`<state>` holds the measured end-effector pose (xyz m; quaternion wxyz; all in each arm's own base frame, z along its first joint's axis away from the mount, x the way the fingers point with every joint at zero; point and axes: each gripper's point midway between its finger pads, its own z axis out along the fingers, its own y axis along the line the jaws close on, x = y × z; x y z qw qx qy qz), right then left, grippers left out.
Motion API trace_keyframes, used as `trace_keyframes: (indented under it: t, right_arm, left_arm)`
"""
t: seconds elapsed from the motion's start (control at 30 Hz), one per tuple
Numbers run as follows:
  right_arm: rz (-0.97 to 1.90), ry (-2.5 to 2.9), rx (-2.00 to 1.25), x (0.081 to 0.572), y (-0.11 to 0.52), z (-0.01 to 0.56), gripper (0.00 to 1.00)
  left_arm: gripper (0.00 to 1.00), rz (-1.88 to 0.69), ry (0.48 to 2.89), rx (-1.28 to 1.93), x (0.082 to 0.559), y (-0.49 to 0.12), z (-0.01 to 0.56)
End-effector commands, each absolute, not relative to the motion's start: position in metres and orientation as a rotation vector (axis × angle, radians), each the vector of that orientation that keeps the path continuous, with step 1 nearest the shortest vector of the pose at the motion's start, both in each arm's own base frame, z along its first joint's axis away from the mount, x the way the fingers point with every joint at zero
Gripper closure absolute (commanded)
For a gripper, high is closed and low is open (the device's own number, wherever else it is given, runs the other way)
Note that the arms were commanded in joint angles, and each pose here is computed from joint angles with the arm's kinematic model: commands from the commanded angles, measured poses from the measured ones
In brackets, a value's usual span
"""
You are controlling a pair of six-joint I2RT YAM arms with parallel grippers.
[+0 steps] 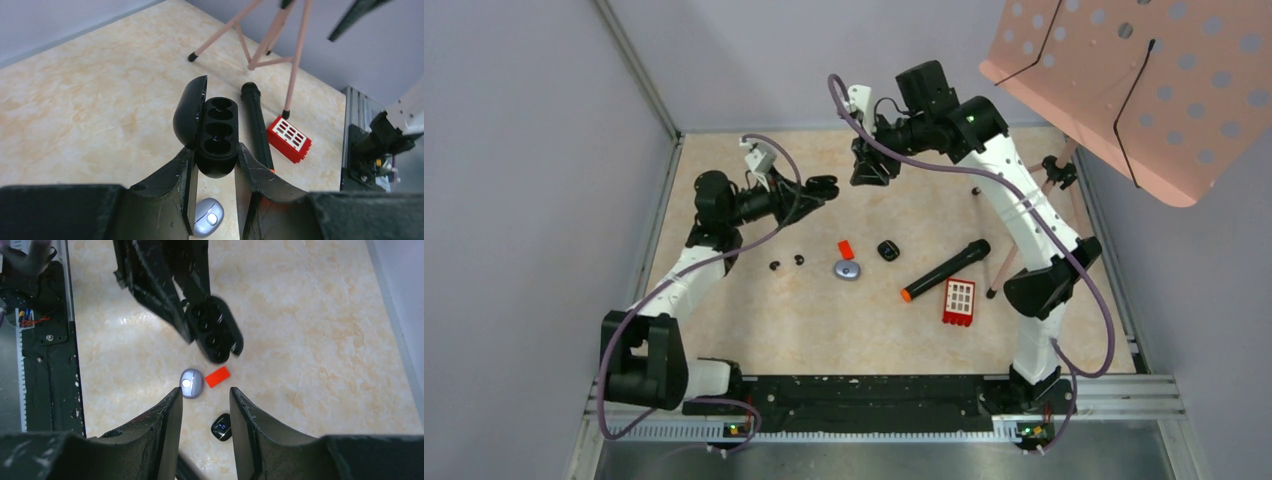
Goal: Insert the wireless bluetooth earbuds into the charging case
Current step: Open the charging case, then pick up the earbud from the center of the board.
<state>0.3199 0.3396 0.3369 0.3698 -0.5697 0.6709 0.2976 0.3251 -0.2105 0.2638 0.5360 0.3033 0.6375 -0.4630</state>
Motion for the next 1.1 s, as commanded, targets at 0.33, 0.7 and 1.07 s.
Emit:
trace_keyframes:
  t: [0.33, 0.7, 1.07]
  right_arm:
    - [0.823, 1.723, -1.395, 0.362, 0.38, 0.258, 0.73]
    - [1.067, 2.332, -0.905, 0.346, 0.454, 0.134, 0.78]
    - [0.978, 2.505, -0.857, 0.334, 0.475, 0.062, 0.77]
  left_arm:
    - [1.0, -0.801, 1.651, 0.158, 0.354, -0.092, 0.288]
    - [1.0, -0.558, 1.721, -0.151, 0.355, -0.018, 0.289]
    - [1.0, -0.52, 1.698, -0.187, 0.357, -0.005, 0.306]
